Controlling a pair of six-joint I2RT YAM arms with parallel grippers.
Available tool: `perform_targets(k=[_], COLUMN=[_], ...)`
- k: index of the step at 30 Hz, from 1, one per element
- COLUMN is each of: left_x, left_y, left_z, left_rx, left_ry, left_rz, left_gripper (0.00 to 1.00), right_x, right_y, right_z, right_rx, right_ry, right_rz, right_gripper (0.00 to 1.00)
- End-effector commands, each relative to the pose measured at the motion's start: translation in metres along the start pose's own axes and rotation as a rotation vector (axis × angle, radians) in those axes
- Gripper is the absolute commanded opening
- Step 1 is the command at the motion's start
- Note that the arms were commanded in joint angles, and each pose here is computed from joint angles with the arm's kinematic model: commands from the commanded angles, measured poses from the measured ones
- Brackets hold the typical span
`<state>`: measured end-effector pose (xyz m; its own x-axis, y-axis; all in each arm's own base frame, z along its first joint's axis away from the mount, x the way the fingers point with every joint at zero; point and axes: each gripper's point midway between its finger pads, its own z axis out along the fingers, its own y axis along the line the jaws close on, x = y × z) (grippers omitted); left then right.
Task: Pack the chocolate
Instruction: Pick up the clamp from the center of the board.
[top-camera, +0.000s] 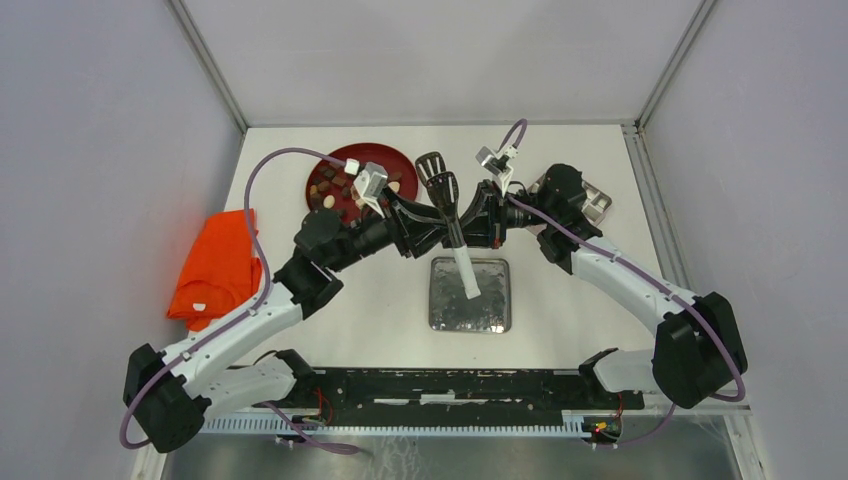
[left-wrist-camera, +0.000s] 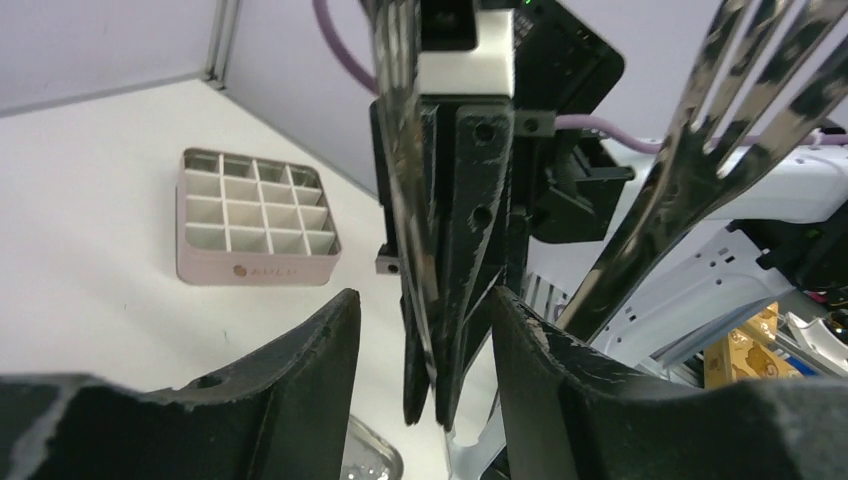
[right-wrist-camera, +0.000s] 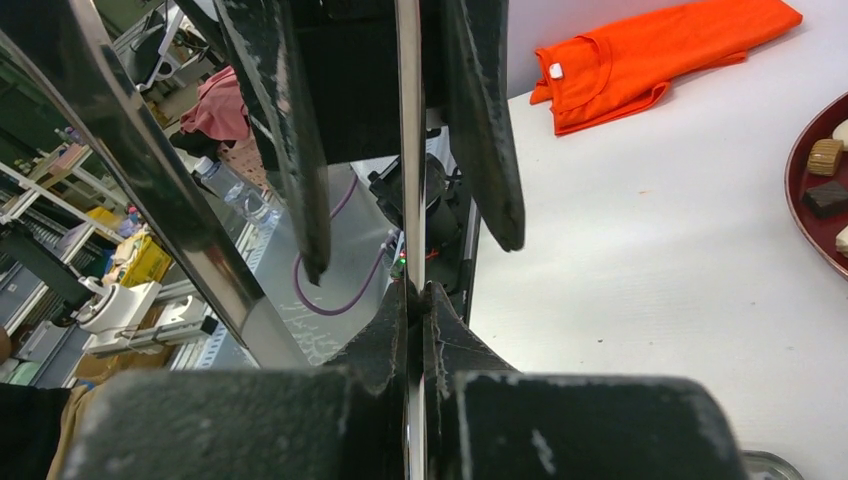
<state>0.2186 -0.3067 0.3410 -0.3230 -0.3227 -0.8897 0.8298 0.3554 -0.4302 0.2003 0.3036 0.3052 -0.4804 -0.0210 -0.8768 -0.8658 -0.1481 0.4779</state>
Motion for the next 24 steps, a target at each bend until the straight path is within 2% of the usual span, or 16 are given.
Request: perform_targets(k=[1, 7, 8, 10, 11, 13, 14, 16, 18, 20, 24], left_x=[-0.036, -0.034, -0.032, -0.031, -0.031, -0.035, -0.038, -0.049, -0.063, -0.072, -0.074], left_y=[-0.032, -0.037, -0.037, -0.036, -0.036, -0.034, -0.033, -0.029, -0.024, -0.020, -0.011], left_z=[0.005, 0.011, 0.013, 0.016, 0.017, 0.018, 0.017, 0.012, 0.003, -0.006, -0.018], left_rx=[0.138, 0.179, 0.187, 0.191, 0.193, 0.188, 0.181, 0.165, 0.166, 0.187, 0.237], left_ry=[-0.099, -0.081, -0.074, -0.068, -0.069, -0.090, -0.107, -0.163, -0.225, -0.265, -0.304], left_rz=[0.021, 0.023, 0.022, 0.011, 0.004, -0.011, -0.024, -0.062, -0.101, -0.154, -0.233], left_gripper=[0.55, 0.42, 0.36, 0.08, 0.03, 0.02, 0.02, 0.02, 0.02, 0.02, 0.02], right_x=[-0.020, -0.018, -0.018, -0.018, -0.017, -0.016, -0.015, -0.014, -0.014, -0.026, -0.065], right_y=[0.021, 0.019, 0.020, 0.020, 0.020, 0.020, 0.018, 0.010, -0.005, -0.022, -0.042], right_z=[0.002, 0.003, 0.003, 0.003, 0.003, 0.003, 0.002, -0.001, -0.014, -0.033, -0.075], right_rx=[-0.050, -0.055, -0.058, -0.061, -0.062, -0.064, -0.059, -0.031, 0.047, 0.144, 0.304], right_ry=[-0.005, 0.007, 0.009, 0.011, 0.012, 0.017, 0.024, 0.048, 0.072, 0.059, -0.012], right_rz=[-0.113, -0.107, -0.108, -0.108, -0.110, -0.120, -0.130, -0.174, -0.236, -0.291, -0.344], right_gripper=[0.00, 0.00, 0.00, 0.00, 0.00, 0.02, 0.15, 0.49, 0.75, 0.86, 0.91])
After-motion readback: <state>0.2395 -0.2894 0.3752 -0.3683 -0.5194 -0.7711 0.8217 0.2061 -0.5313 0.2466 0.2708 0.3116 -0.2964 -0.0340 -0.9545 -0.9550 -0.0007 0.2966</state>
